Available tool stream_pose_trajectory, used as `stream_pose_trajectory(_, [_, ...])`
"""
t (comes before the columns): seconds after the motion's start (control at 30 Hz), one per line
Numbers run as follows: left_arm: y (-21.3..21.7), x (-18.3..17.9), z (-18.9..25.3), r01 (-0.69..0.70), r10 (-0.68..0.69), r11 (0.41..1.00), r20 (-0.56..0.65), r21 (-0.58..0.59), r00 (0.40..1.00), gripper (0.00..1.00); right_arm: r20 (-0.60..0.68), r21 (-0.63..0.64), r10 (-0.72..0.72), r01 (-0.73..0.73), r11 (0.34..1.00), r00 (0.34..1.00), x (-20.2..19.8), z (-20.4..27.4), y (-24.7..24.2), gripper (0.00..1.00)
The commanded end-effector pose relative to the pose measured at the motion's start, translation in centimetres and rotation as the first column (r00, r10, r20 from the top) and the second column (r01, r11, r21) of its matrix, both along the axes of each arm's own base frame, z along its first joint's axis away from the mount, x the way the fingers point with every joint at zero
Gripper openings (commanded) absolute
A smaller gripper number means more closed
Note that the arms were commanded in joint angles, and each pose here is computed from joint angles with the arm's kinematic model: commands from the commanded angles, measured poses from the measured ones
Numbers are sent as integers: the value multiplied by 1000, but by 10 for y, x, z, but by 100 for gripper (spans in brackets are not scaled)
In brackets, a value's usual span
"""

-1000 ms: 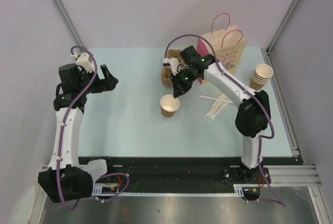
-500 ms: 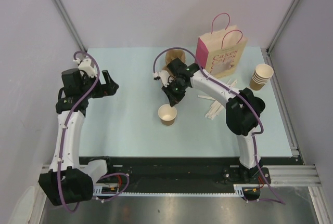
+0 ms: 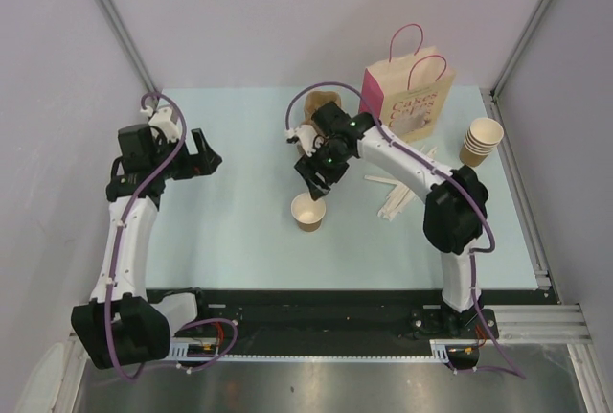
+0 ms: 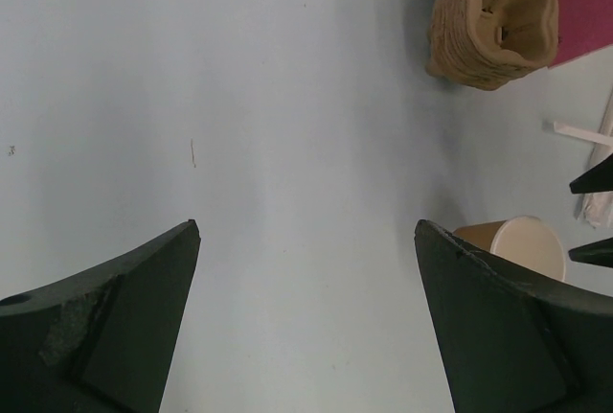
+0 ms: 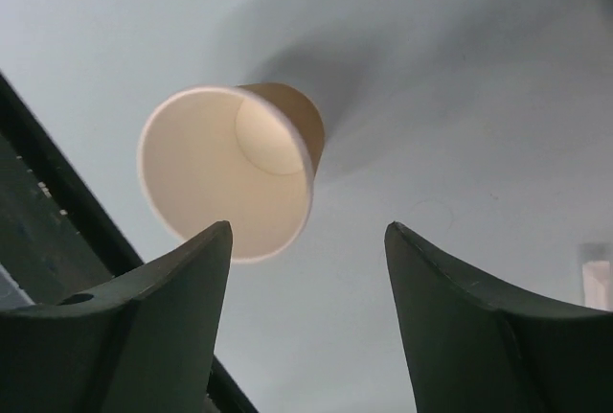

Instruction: Pack the takeout coffee

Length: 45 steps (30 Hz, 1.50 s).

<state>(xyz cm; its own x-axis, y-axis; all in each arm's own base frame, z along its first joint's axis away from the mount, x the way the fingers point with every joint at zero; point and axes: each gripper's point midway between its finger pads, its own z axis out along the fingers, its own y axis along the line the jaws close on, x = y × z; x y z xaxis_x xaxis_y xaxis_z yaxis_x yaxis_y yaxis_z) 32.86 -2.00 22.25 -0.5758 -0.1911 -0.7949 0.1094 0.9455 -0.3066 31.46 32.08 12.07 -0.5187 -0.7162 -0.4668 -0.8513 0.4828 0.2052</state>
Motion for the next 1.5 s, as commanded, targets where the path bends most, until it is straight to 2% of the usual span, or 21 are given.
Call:
stream_pose_trajectory(0.0, [-10, 9, 30, 58, -59, 998, 98, 20, 993, 100, 132, 169, -6, -16, 985, 991, -4, 109, -13, 72])
stream_pose_trajectory(0.07, [-15, 9, 32, 73, -76, 997, 111, 35, 991, 100, 150, 187, -16, -13, 982, 989, -6, 126, -29, 75])
stream_pose_trajectory(0.13, [-21, 10, 35, 92, -97, 995, 124, 48, 988, 100, 153, 196, -63, 33, 980, 986, -7, 142, -61, 77])
stream_pose_trajectory(0.23, [-32, 14, 37, 125, -134, 990, 140, 71, 981, 100, 162, 202, -163, 129, 971, 973, -9, 156, -112, 85])
stream_pose_trajectory(0.37, [-43, 22, 41, 170, -184, 980, 152, 104, 971, 100, 111, 158, -313, 294, 943, 943, -22, 145, -187, 87])
stream_pose_trajectory(0.4, [-43, 24, 42, 172, -187, 979, 153, 109, 970, 99, 81, 134, -390, 378, 916, 917, -20, 135, -219, 87])
stream_pose_trajectory(0.47, [-58, 27, 40, 212, -227, 971, 146, 111, 963, 100, 28, 113, -470, 464, 878, 882, -30, 129, -249, 85])
stream_pose_trajectory(0.5, [-63, 28, 43, 224, -239, 968, 151, 113, 959, 100, 10, 106, -530, 526, 844, 848, -30, 125, -268, 84])
stream_pose_trajectory(0.53, [-65, 30, 43, 228, -243, 967, 150, 112, 958, 99, -16, 95, -627, 626, 774, 779, -31, 120, -300, 82])
stream_pose_trajectory(0.6, [-72, 34, 43, 242, -256, 964, 147, 107, 955, 100, -48, 60, -721, 722, 689, 692, -33, 109, -330, 78])
stream_pose_trajectory(0.63, [-74, 35, 42, 245, -258, 964, 146, 105, 955, 100, -78, 43, -793, 797, 603, 604, -38, 101, -355, 73])
stream_pose_trajectory(0.77, [-82, 41, 39, 261, -273, 960, 134, 99, 953, 99, -74, -10, -898, 900, 436, 434, -37, 81, -402, 66])
stream_pose_trajectory(1.0, [-84, 45, 39, 255, -268, 961, 129, 105, 955, 100, -49, -124, -972, 965, 232, 228, -22, 43, -441, 58])
stream_pose_trajectory(1.13, [-83, 45, 38, 251, -264, 962, 128, 109, 956, 100, -103, -152, -982, 973, 172, 157, -15, 20, -453, 55])
stream_pose_trajectory(1.23, [-83, 46, 38, 252, -264, 962, 126, 104, 956, 100, -97, -155, -984, 974, 164, 150, -8, 11, -459, 53])
stream_pose_trajectory(1.47, [-81, 51, 34, 248, -260, 962, 107, 119, 960, 100, -138, -170, -975, 966, 196, 173, 9, -20, -460, 46])
